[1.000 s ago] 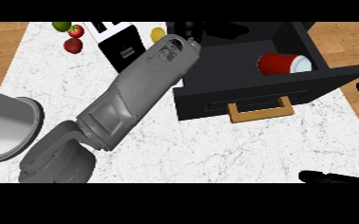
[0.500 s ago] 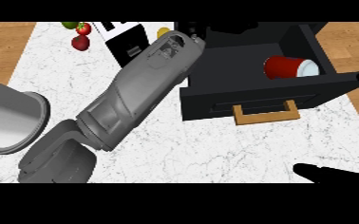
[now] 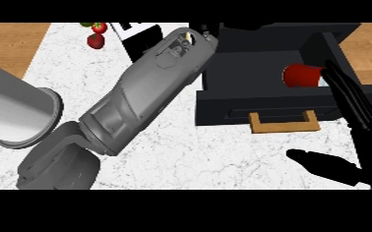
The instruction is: Pick up the can, place it into the drawer and close the drawer
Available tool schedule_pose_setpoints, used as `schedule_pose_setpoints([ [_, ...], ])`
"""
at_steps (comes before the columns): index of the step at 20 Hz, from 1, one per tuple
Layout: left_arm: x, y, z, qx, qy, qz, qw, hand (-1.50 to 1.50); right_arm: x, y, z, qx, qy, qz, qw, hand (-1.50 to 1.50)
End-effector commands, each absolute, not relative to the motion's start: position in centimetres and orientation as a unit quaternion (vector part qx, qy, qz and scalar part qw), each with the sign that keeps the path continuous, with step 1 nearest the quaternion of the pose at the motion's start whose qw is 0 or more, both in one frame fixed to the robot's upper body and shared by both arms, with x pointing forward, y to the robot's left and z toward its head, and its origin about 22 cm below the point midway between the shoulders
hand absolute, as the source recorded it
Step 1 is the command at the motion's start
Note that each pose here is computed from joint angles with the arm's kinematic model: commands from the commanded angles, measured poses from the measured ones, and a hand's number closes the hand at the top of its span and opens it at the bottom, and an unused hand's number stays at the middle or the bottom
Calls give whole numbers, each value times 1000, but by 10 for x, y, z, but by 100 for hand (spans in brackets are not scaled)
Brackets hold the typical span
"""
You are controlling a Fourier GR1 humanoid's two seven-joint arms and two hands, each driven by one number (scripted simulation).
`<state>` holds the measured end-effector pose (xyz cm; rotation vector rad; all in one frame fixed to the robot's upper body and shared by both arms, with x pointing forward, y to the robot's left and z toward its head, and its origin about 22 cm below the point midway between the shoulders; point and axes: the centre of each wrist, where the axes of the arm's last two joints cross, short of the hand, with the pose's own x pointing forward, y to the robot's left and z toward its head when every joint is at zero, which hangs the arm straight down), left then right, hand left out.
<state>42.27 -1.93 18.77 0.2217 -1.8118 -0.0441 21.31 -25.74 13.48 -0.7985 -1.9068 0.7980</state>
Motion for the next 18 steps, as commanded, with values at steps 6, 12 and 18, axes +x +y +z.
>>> schedule_pose_setpoints([
  [6, 428, -7, 211, 91, -780, -15, 619, -150, 248, -228, 87, -404, -688, 414, 439, -150],
  [12, 418, 1, 208, 98, -775, -11, 624, -150, 274, -233, 36, -429, -691, 372, 447, -150],
  [18, 416, 27, 228, 96, -772, -18, 628, -150, 302, -221, 4, -441, -675, 383, 450, -150],
])
